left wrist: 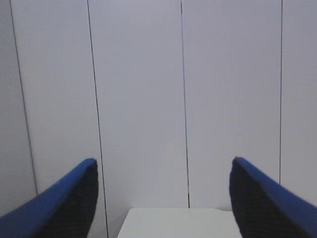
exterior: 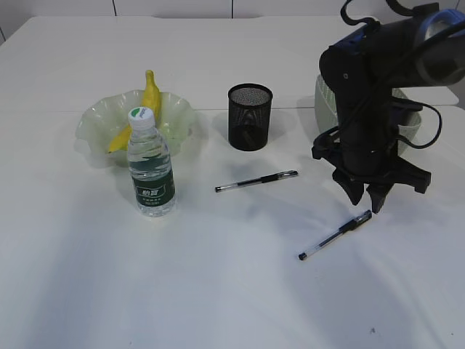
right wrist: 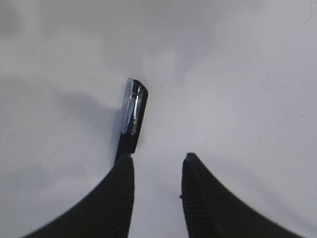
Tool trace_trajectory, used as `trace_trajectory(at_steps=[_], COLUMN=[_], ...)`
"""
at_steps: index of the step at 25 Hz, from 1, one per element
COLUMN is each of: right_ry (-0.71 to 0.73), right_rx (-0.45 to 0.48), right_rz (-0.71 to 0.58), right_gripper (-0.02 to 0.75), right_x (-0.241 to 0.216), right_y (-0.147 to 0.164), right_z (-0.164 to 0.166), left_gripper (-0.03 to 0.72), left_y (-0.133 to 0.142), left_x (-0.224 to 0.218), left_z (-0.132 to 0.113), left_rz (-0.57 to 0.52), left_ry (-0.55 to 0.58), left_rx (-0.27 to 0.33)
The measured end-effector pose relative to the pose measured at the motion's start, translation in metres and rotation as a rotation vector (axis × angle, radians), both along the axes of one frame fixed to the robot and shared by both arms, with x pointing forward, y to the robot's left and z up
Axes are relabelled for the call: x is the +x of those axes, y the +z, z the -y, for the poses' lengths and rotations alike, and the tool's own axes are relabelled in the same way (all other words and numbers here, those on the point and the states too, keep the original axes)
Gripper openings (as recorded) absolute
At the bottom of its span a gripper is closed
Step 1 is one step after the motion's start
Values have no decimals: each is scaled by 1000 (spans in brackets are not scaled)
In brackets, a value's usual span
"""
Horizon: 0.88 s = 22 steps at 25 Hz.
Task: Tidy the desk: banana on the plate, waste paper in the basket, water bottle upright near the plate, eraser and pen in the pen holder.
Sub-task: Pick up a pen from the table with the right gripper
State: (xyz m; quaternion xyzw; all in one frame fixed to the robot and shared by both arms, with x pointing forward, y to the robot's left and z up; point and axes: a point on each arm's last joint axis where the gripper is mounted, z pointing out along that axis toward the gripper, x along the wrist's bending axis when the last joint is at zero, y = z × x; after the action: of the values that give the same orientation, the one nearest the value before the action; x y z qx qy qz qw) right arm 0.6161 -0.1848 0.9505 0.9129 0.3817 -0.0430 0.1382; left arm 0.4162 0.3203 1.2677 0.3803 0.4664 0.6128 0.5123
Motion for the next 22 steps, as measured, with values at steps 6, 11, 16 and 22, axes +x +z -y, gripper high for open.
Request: trace_trajectory(at_steps=[6,11,16,22], right_ry=[-5,16,28,18], right_rx=[-6,-29,-37,-37], right_rz=[5,10,11,14], right_gripper=[246,246,244,243], right_x=[0,1,2,2], right_y=[0,1,1,1], right_z=[1,2,3,3], left_gripper=[589,589,589,589], left_y=[0,0,0,0], left_x=[0,0,0,0], left_z=[0,0,0,0], left_rz=[0,0,0,0], left_ry=[0,0,1,1], left_rx=[-1,-1,-3,-3])
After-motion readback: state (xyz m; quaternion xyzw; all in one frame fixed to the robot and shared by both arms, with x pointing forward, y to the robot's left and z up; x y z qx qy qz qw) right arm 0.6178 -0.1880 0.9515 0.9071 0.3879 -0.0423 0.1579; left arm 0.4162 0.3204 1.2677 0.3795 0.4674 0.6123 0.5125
